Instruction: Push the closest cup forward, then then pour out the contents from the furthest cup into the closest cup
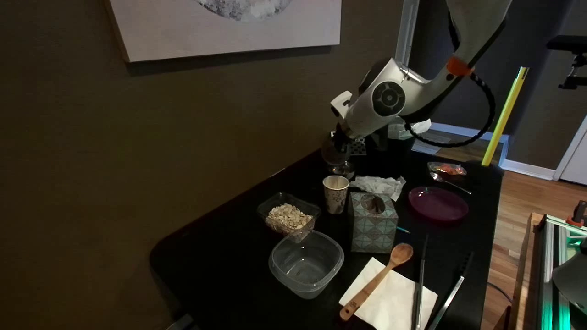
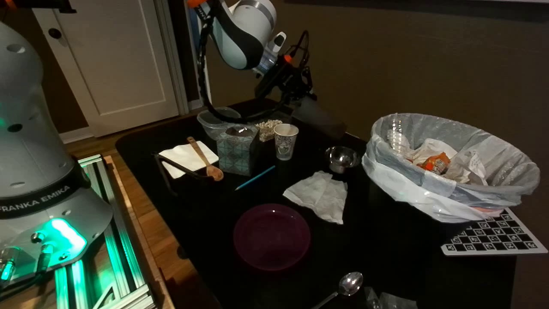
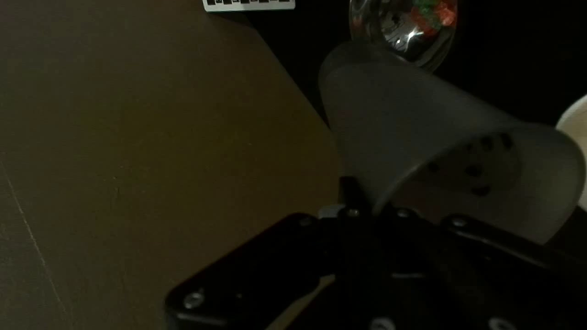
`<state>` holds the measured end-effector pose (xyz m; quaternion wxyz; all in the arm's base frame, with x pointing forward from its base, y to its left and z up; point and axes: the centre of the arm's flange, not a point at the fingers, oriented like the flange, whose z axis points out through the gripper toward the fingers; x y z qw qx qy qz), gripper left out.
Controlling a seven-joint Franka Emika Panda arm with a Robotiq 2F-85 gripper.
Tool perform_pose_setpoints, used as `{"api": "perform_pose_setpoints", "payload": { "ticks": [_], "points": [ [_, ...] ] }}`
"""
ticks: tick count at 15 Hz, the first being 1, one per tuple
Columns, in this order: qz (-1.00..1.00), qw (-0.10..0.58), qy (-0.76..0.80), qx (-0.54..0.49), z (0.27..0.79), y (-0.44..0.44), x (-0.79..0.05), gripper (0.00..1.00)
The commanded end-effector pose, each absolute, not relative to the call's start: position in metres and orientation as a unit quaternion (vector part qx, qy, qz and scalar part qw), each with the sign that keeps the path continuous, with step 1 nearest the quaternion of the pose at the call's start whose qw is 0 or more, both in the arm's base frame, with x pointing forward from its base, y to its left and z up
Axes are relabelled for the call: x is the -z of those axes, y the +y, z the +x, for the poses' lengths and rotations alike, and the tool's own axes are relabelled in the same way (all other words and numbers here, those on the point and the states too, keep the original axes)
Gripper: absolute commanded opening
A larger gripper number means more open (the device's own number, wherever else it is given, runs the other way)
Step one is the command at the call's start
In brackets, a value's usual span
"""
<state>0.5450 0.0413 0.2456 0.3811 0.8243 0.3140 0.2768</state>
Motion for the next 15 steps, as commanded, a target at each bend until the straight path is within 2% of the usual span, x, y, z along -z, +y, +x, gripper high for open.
{"api": "perform_pose_setpoints", "payload": {
  "ticks": [1, 15],
  "points": [
    [0.811, 0.401, 0.311, -0.29, 0.537, 0.043, -0.242, 0.01],
    [0.779, 0.442, 0.319, -0.309, 0.526, 0.064, -0.233, 0.01]
  ]
}}
